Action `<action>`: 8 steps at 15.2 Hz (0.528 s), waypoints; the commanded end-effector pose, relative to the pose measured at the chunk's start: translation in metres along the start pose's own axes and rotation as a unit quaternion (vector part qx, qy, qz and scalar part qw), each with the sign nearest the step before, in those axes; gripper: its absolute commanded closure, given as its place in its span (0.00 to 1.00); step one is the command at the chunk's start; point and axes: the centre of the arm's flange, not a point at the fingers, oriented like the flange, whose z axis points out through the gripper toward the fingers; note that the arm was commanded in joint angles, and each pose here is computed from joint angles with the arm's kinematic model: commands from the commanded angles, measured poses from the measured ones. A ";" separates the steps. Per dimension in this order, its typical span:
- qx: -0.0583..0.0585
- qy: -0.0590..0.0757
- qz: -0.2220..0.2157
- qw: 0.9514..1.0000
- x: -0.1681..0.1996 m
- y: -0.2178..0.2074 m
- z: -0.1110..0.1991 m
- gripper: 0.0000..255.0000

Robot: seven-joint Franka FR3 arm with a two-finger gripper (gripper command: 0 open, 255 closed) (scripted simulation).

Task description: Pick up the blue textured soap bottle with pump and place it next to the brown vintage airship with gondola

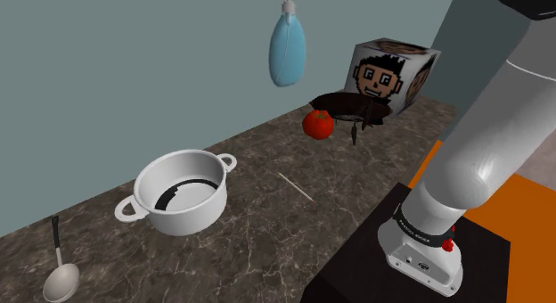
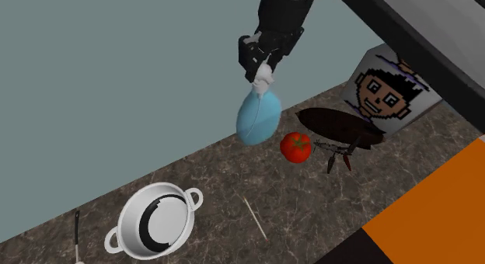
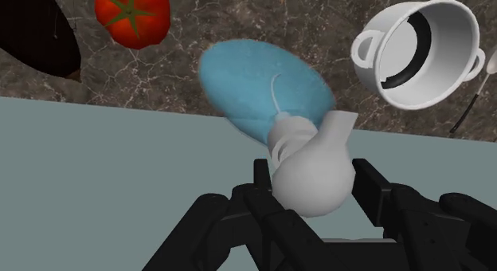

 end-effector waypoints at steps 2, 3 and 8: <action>0.000 0.000 0.000 1.000 -0.035 0.018 -0.012 1.00; 0.000 0.000 0.000 1.000 -0.045 0.025 -0.016 1.00; 0.000 0.000 0.000 1.000 -0.098 0.058 -0.037 1.00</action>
